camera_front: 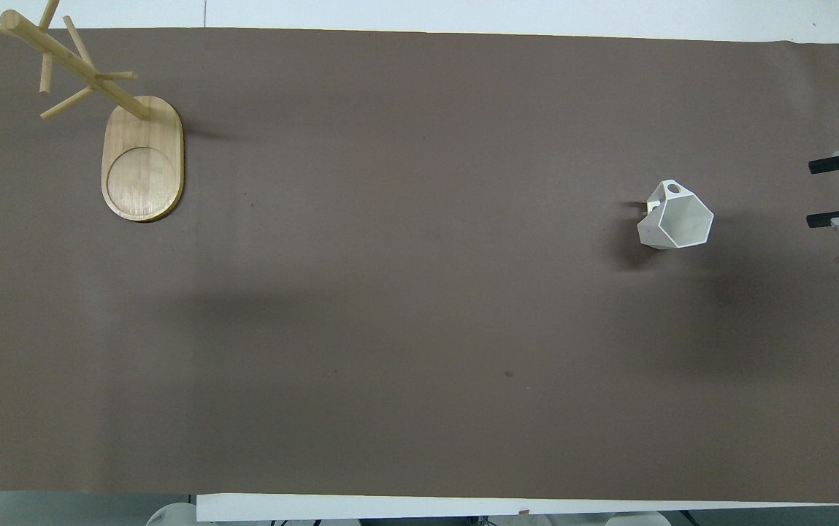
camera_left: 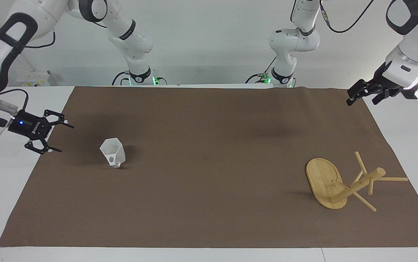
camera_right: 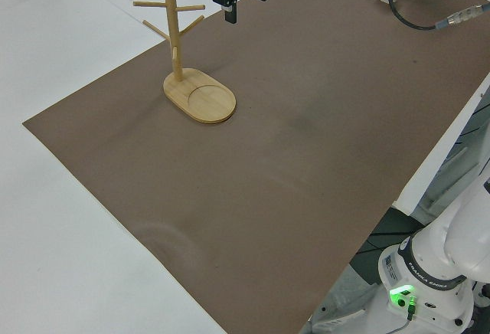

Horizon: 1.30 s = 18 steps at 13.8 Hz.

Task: Hang cup on rack
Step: 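Reach the right gripper to the white mug and grasp it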

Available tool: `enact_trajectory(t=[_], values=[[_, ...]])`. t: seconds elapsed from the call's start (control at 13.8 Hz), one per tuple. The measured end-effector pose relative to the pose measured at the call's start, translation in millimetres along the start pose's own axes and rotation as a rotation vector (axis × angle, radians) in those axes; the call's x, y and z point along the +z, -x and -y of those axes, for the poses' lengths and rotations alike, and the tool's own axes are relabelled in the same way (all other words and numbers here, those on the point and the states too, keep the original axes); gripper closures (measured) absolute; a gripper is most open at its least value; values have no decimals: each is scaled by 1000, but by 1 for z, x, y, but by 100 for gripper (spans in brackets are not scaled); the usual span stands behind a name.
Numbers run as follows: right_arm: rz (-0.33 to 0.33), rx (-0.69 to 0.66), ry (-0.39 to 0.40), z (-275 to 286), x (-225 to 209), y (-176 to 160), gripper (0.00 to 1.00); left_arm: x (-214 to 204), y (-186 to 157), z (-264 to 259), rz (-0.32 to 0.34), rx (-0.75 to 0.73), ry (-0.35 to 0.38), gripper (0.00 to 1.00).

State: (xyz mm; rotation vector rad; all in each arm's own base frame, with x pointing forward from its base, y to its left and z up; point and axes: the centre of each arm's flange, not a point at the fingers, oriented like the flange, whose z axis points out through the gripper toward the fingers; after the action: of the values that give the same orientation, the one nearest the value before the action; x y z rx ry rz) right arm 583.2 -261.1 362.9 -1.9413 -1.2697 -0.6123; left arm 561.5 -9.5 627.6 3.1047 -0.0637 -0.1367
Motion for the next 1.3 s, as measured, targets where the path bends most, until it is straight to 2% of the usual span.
enact_trajectory(t=[0.14, 0.22, 0.36, 0.51, 1.3], values=[[-178, -92, -77, -19, 41, 55, 0, 0, 0, 0, 0, 0, 0, 0], [-237, -139, -101, -25, 59, 73, 0, 0, 0, 0, 0, 0, 0, 0], [-301, -243, -123, -31, 88, 85, 0, 0, 0, 0, 0, 0, 0, 0], [-310, -293, -136, -33, 101, 78, 0, 0, 0, 0, 0, 0, 0, 0], [-332, -363, -149, -32, 169, 48, 0, 0, 0, 0, 0, 0, 0, 0]])
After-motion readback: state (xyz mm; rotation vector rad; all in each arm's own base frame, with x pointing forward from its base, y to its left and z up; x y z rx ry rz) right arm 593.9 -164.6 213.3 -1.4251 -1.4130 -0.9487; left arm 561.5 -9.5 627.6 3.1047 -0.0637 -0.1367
